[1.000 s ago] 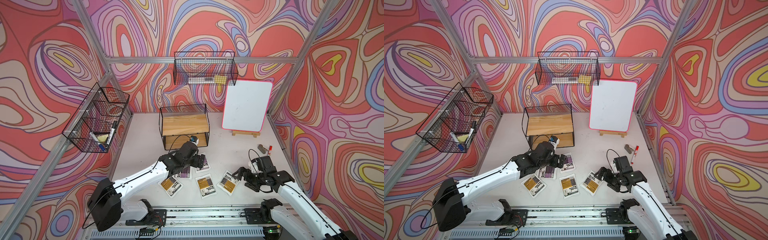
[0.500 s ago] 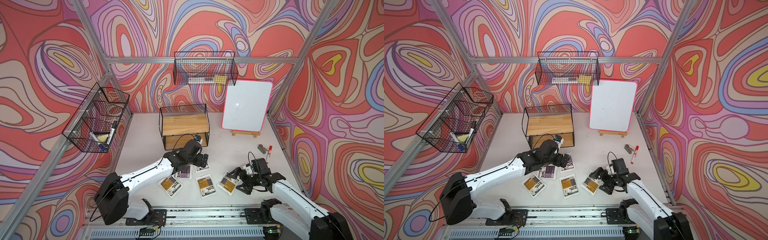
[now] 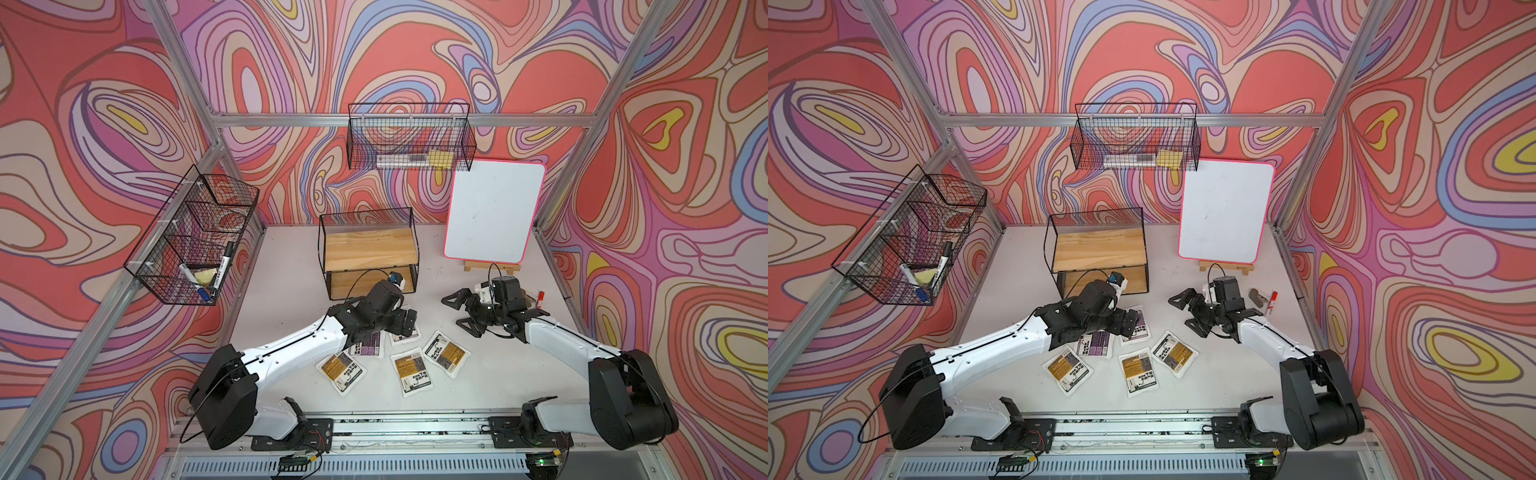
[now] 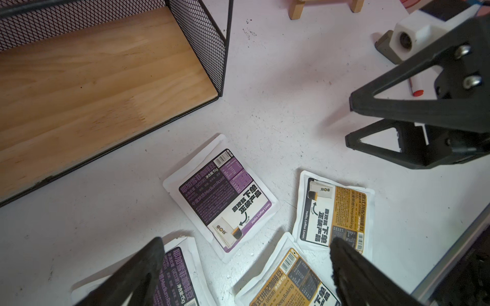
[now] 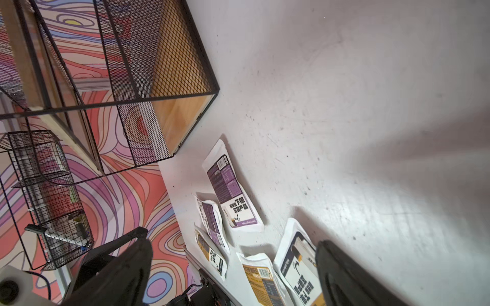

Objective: Place the bagged coffee beans on the shelf by color
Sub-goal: Adjust the bagged coffee beans at the center of the board.

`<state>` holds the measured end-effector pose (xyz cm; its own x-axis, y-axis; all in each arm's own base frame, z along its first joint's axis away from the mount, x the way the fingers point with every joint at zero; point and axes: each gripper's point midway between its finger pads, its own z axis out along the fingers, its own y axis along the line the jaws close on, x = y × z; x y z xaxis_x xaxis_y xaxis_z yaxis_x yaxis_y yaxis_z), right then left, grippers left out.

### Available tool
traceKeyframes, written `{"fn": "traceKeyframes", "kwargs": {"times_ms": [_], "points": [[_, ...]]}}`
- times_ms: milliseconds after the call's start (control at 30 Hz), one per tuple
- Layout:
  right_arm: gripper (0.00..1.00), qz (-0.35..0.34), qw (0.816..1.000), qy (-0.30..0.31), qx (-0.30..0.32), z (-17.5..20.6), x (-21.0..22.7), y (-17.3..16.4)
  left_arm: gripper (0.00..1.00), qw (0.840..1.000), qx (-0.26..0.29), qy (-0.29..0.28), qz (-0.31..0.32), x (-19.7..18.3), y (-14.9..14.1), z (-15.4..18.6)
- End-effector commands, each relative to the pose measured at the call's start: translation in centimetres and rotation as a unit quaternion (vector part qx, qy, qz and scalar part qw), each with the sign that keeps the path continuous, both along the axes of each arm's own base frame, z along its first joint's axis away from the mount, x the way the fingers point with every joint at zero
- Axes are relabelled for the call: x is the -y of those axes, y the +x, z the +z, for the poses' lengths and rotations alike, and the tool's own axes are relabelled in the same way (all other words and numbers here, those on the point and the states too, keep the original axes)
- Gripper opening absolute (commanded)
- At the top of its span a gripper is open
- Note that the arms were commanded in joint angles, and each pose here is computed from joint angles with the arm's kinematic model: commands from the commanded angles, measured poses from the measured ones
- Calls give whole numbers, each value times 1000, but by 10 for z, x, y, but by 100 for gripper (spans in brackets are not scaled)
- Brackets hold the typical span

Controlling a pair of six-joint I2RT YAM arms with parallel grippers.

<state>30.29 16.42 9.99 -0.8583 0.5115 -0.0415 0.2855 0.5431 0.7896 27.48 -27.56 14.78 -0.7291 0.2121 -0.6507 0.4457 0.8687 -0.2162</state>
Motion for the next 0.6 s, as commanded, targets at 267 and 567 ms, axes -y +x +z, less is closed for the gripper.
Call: {"fn": "traceKeyframes", "kwargs": {"times_ms": [267, 567], "points": [[98, 27, 996, -75, -38, -20, 27, -78, 99, 996, -49, 37, -69, 22, -25, -29], [97, 32, 996, -37, -78, -34, 25, -122, 99, 988, -56, 83, -121, 47, -33, -52]]}}
